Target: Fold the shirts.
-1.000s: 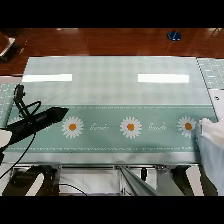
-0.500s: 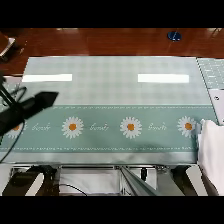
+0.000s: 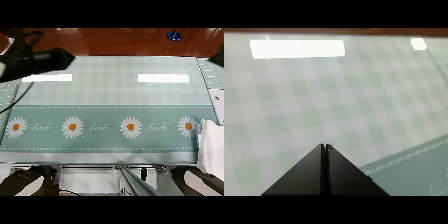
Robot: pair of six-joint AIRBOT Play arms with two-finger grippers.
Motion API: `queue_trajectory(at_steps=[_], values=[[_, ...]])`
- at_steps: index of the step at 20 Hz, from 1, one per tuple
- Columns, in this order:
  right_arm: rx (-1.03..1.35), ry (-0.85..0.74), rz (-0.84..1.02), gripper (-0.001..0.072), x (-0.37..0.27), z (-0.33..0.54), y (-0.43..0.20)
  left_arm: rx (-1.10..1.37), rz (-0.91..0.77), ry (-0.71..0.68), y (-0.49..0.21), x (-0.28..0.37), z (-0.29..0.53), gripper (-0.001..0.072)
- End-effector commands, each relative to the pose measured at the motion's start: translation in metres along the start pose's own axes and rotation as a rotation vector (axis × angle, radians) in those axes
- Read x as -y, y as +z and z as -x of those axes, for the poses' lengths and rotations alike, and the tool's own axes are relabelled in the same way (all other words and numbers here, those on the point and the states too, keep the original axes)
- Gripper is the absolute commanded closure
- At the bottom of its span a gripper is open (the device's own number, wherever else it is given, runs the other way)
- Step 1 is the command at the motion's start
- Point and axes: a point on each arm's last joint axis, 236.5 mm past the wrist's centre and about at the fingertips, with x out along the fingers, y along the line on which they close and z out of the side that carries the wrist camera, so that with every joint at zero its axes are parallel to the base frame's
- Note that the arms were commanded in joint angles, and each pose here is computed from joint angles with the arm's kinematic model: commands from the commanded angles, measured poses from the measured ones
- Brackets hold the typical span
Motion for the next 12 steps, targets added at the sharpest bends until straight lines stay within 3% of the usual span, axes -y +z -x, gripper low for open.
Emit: queue_trajectory(at_steps=[1,5,12], values=[[-0.205,-0.174,0.254,0.0692,-0.03,-0.097,-0.051,-0.297,-0.034,0.148,-0.078,-0.03,-0.059,0.0683],[-0.381,-0.222,0.166,0.0692,-0.007,-0.154,-0.107,-0.379,0.009,0.225,-0.101,-0.06,-0.062,0.0683],[-0.366,-0.224,0.172,0.0692,-0.006,-0.157,-0.104,-0.373,0.025,0.237,-0.098,-0.068,-0.06,0.0682]])
